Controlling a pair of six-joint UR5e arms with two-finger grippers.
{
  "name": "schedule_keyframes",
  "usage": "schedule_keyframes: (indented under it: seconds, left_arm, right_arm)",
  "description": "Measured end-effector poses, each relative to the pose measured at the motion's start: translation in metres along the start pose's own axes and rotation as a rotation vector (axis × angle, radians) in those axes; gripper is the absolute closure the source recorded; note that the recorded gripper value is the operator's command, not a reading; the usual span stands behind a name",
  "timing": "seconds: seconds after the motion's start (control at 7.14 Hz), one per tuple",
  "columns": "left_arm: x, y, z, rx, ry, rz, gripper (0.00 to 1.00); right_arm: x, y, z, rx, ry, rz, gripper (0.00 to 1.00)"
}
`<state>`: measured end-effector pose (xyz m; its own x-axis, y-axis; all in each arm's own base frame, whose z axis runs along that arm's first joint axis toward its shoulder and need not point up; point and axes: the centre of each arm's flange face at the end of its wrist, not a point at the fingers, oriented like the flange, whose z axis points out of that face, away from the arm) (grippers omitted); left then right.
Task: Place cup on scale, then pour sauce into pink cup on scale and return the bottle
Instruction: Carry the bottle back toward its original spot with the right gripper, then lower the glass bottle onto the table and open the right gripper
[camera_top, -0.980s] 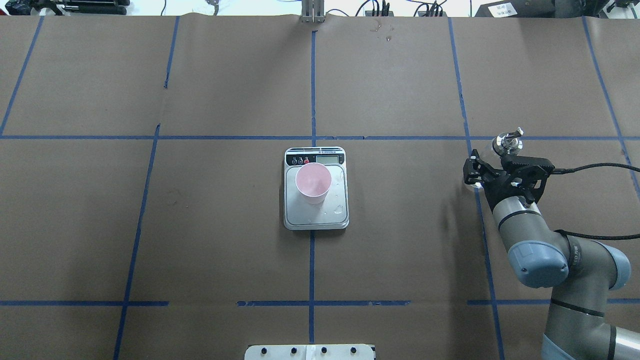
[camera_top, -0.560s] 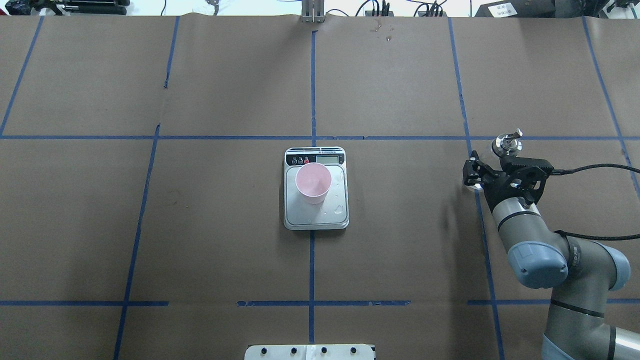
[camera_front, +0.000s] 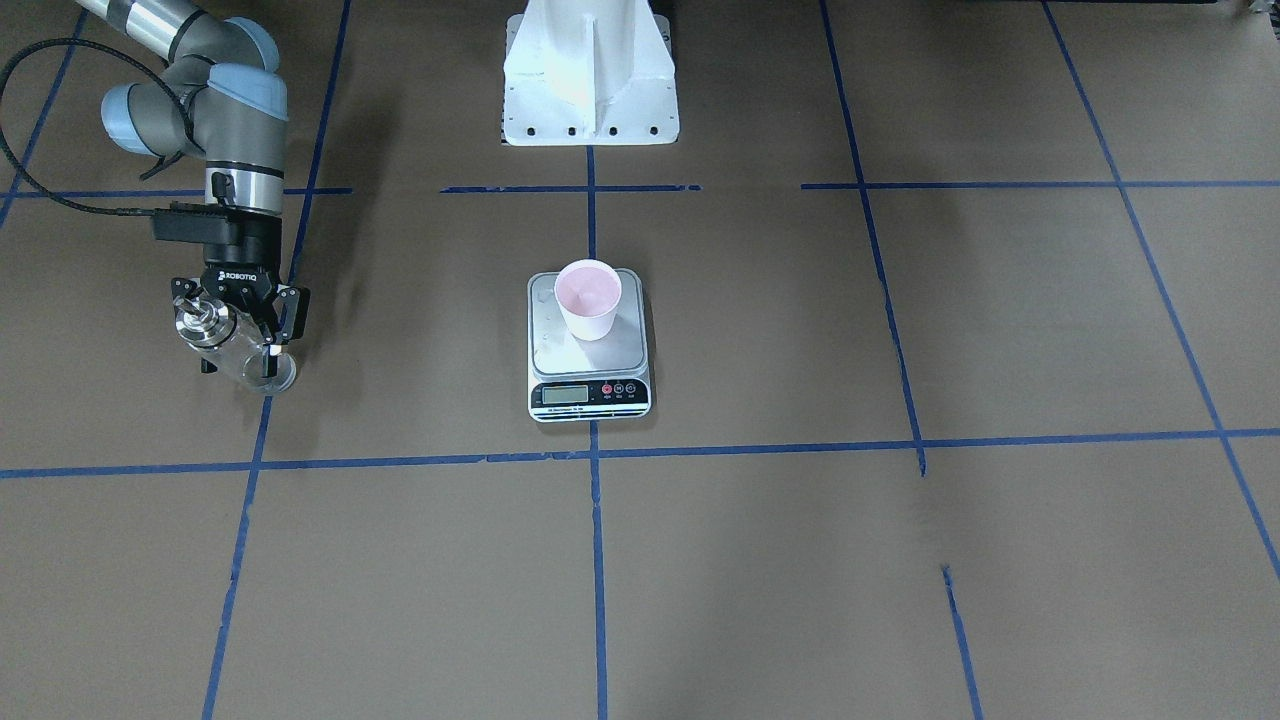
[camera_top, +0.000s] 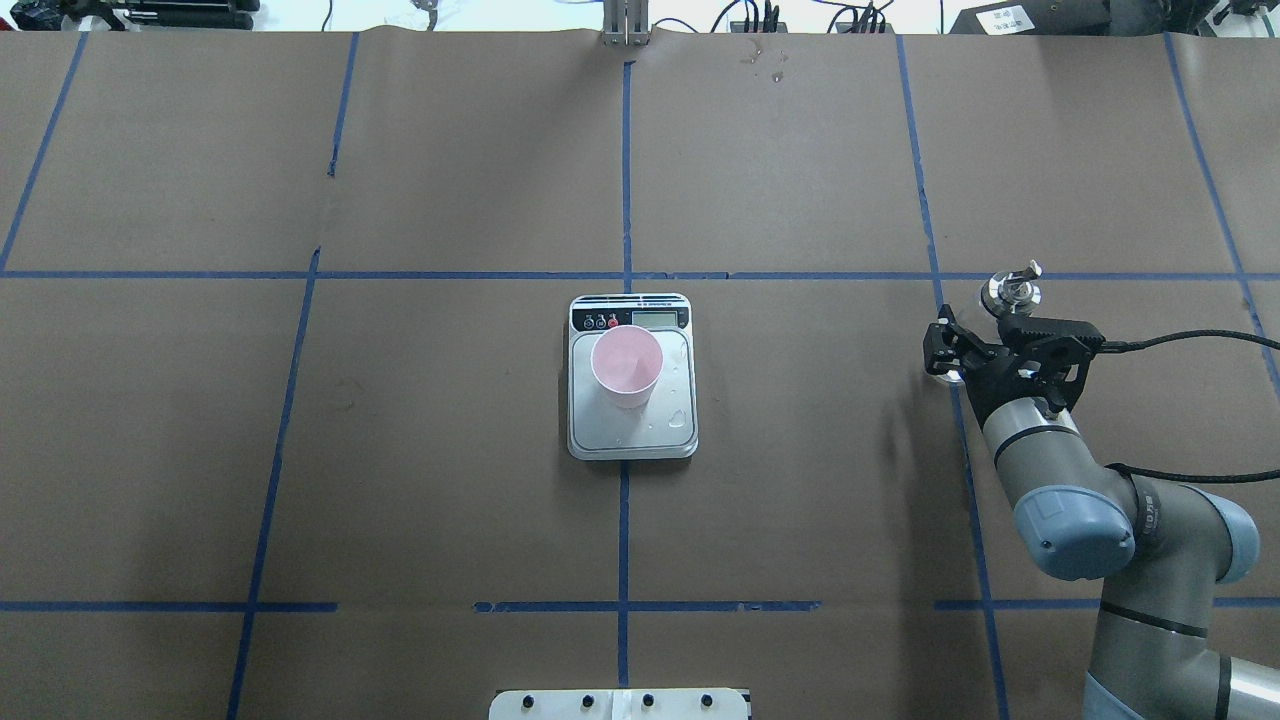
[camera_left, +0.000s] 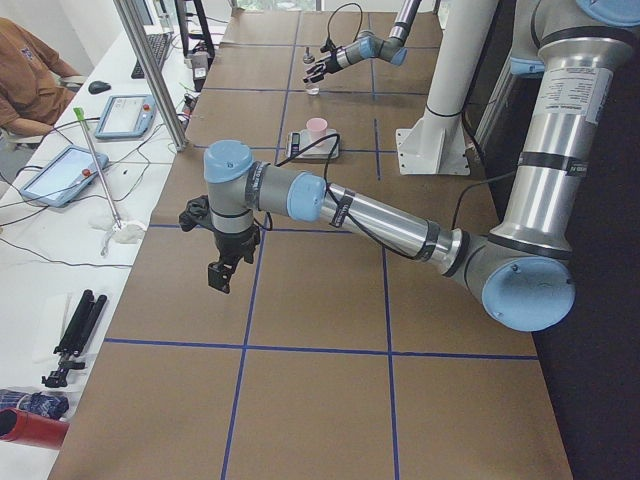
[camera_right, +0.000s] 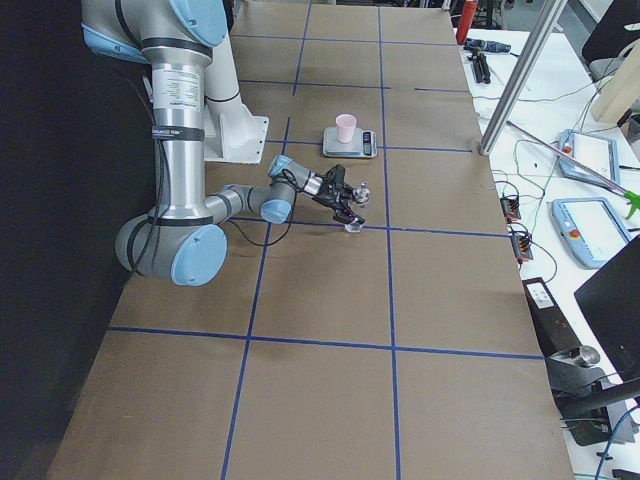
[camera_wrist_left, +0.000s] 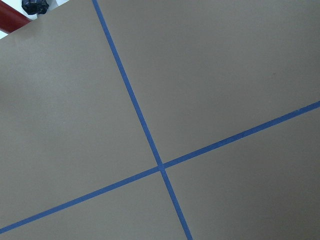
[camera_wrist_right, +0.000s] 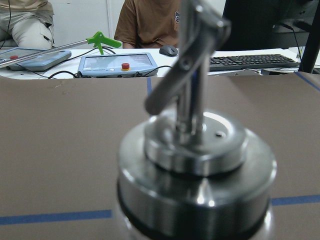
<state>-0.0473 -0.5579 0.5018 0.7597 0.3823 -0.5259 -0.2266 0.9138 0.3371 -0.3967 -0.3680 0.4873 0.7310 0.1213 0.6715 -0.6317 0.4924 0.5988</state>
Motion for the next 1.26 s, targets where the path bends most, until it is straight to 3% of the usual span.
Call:
schedule_keyframes:
  seconds: [0.7,1.26]
  left_arm:
    - [0.001,-0.002,-0.001,0.003,-0.001,0.003,0.00]
    - [0.001,-0.002,-0.001,0.002,-0.002,0.002,0.00]
  right_arm:
    - [-0.003,0.001,-0.005,-0.006,-0.010,0.000,0.00]
    - [0.017,0.020,-0.031,-0.053,-0.028,-0.048,0.00]
